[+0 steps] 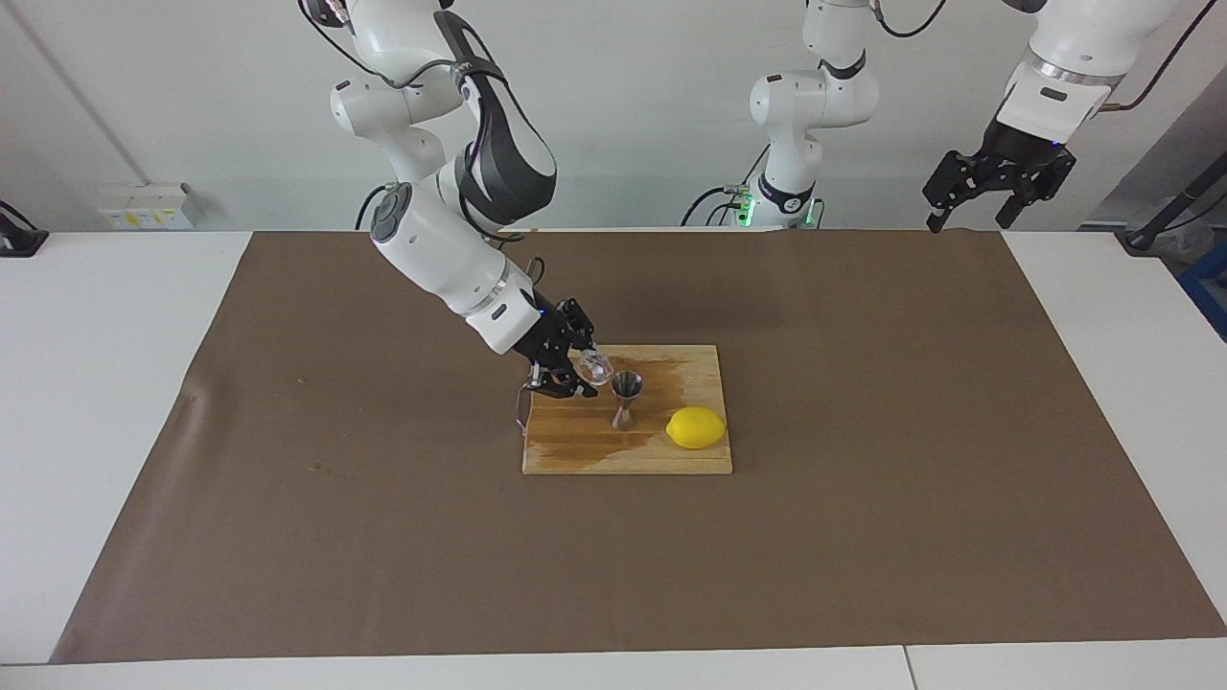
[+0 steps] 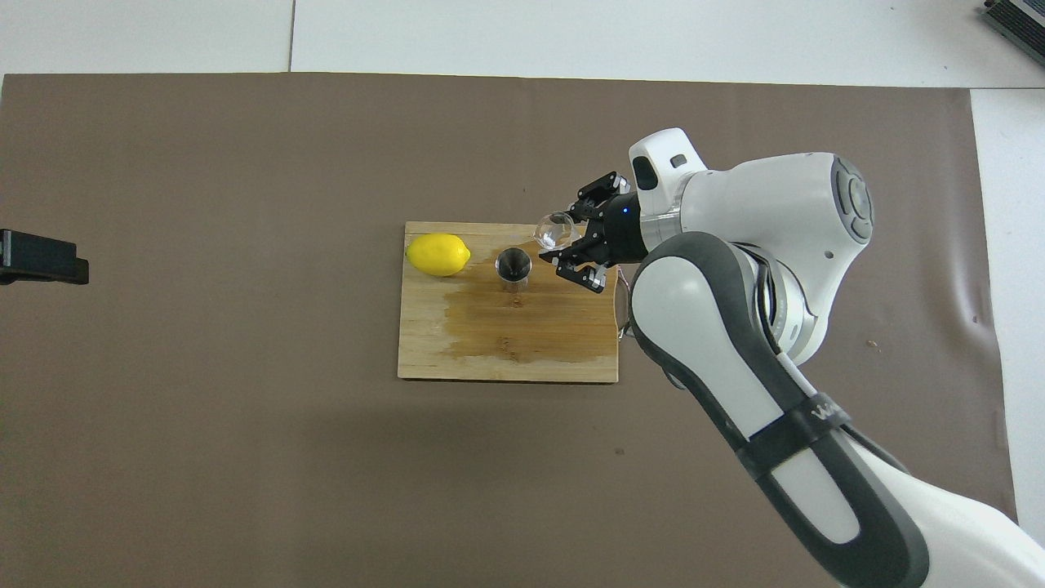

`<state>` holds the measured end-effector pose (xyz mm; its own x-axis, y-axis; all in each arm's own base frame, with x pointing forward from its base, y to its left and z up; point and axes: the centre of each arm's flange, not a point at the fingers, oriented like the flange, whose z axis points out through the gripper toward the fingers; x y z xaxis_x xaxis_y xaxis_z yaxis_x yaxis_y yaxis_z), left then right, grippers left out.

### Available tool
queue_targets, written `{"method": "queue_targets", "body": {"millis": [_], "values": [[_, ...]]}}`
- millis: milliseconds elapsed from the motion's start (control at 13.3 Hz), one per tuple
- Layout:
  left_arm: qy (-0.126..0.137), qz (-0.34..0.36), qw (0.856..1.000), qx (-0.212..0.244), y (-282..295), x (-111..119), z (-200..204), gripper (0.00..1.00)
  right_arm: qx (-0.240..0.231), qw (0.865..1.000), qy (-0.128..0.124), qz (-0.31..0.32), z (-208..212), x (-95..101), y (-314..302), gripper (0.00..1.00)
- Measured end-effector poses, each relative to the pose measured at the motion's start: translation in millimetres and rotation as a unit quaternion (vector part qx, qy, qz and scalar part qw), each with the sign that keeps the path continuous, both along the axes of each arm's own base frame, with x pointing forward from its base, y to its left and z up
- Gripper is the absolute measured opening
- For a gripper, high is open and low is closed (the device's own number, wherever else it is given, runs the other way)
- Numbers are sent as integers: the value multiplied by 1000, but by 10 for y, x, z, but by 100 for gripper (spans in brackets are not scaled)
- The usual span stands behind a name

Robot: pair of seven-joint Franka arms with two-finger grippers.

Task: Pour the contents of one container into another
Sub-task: 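Lift the glass with the right gripper and carry it over the metal cup, then tilt the glass with the right gripper above the metal cup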

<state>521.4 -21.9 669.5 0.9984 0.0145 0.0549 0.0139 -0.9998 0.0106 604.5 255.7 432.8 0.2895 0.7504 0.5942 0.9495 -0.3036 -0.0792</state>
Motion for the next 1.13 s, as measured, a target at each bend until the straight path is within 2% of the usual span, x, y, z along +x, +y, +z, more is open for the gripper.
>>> {"method": "queue_targets", "body": {"millis": [1132], "values": [[2, 3, 1000, 0, 20, -3, -9, 100, -68, 997, 45, -19, -74, -230, 393, 48]]}}
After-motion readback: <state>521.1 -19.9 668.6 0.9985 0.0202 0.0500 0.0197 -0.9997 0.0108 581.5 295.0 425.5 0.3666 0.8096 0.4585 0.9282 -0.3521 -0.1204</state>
